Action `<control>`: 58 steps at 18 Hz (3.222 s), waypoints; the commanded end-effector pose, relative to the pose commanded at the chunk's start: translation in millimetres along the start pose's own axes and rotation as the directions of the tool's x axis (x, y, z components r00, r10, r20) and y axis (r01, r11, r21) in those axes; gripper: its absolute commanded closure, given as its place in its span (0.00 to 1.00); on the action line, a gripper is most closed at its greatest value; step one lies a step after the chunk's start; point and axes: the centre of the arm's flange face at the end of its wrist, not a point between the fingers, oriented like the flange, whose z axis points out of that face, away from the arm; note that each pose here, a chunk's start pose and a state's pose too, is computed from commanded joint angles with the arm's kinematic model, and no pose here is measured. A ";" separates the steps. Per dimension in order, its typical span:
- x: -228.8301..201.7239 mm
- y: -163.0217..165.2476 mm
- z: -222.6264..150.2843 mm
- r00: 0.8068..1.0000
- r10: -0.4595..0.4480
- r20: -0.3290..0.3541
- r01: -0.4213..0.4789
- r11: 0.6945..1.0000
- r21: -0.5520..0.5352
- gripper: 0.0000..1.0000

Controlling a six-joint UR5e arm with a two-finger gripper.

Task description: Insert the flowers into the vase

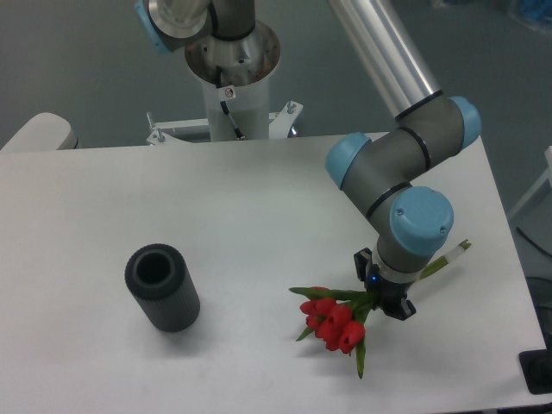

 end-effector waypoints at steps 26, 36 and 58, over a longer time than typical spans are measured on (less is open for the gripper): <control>18.1 -107.6 -41.6 0.928 -0.373 -0.012 0.345 0.846 0.407 0.93; 21.2 -128.9 -98.6 0.928 -0.357 -0.108 0.323 0.626 0.710 0.97; 90.7 -155.6 -214.0 0.969 -0.084 -0.232 0.244 0.202 0.948 0.96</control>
